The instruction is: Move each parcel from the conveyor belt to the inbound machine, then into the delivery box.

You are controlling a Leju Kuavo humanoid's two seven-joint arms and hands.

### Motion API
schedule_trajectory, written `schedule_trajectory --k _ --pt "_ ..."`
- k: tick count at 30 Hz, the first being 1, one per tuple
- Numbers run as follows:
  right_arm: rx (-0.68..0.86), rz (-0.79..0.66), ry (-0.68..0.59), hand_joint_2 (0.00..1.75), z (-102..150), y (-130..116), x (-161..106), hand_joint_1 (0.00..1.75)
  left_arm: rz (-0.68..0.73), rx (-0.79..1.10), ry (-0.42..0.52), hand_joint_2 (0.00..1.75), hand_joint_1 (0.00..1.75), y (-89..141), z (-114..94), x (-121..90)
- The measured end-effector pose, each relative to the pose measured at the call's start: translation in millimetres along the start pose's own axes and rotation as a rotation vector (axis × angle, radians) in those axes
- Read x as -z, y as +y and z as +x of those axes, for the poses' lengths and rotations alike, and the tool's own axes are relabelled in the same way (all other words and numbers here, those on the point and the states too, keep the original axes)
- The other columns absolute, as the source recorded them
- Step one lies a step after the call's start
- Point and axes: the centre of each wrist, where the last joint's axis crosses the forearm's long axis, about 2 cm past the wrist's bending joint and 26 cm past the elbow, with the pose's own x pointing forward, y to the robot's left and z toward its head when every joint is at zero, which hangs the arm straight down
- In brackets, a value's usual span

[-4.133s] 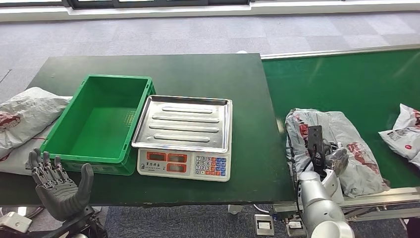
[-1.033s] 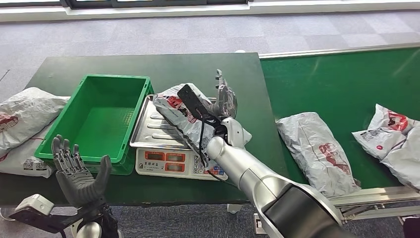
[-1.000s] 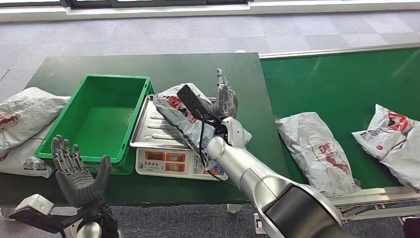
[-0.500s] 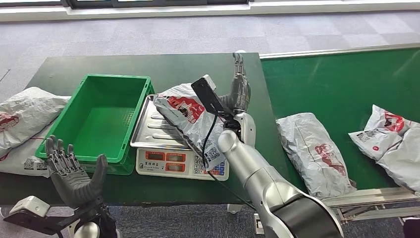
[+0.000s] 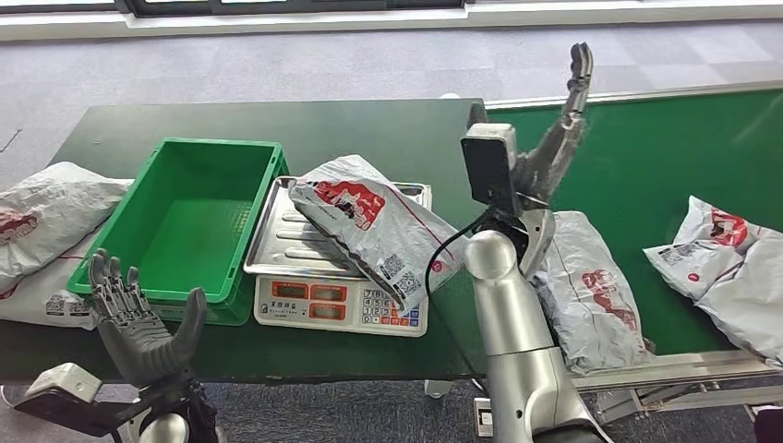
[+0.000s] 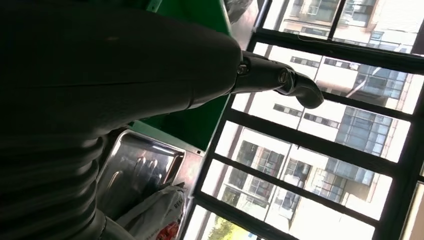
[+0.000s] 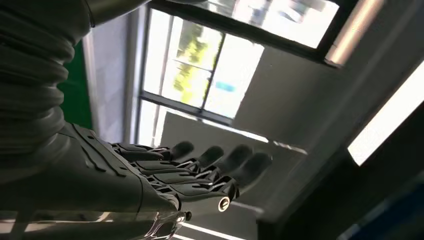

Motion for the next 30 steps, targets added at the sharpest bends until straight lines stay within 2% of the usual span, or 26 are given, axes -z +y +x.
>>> schedule_trajectory --k 2,4,8,10,12,15,17,20,22,27,30 --pt "-0.012 -0.201 -0.077 1.75 1.2 -39.3 20.2 0.0 -0.048 0.105 -0.052 1.75 0.0 -7.7 -2.0 5.9" --pt "-0.017 -0.372 -0.103 1.75 5.7 -76.7 32.4 0.0 -0.105 0.214 -0.134 1.75 0.0 -27.4 -6.4 21.8" --pt "0.009 -0.568 -0.102 1.75 16.1 -125.9 30.3 0.0 -0.295 0.472 -0.37 1.75 0.0 -94.1 -2.4 72.4" --pt "0.029 -0.617 -0.092 1.75 18.7 -138.3 26.7 0.0 -0.403 0.63 -0.491 1.75 0.0 -132.1 4.6 94.8" --pt "0.042 -0.641 -0.082 1.75 19.0 -144.5 23.9 0.0 -0.484 0.74 -0.56 1.75 0.0 -167.1 12.8 111.9" --pt "0.054 -0.646 -0.06 1.75 17.2 -147.6 18.0 0.0 -0.573 0.86 -0.61 1.75 0.0 -210.0 25.1 126.3" --pt "0.061 -0.641 -0.041 1.75 15.5 -148.3 12.4 0.0 -0.641 0.919 -0.621 1.75 0.0 -229.0 28.8 128.9" --pt "0.08 -0.618 -0.001 1.75 13.6 -146.5 0.3 0.0 -0.77 1.034 -0.633 1.75 0.0 -245.0 26.6 128.0" --pt "0.097 -0.594 0.023 1.75 13.4 -143.1 -7.6 0.0 -0.866 1.145 -0.676 1.75 0.0 -249.3 21.6 124.3" --pt "0.123 -0.549 0.07 1.75 12.9 -136.4 -22.3 0.0 -1.123 1.371 -0.756 1.75 0.0 -250.4 6.4 105.6" --pt "0.138 -0.527 0.083 1.75 15.1 -132.7 -27.8 0.0 -1.302 1.465 -0.748 1.75 0.0 -248.6 -1.3 95.0"
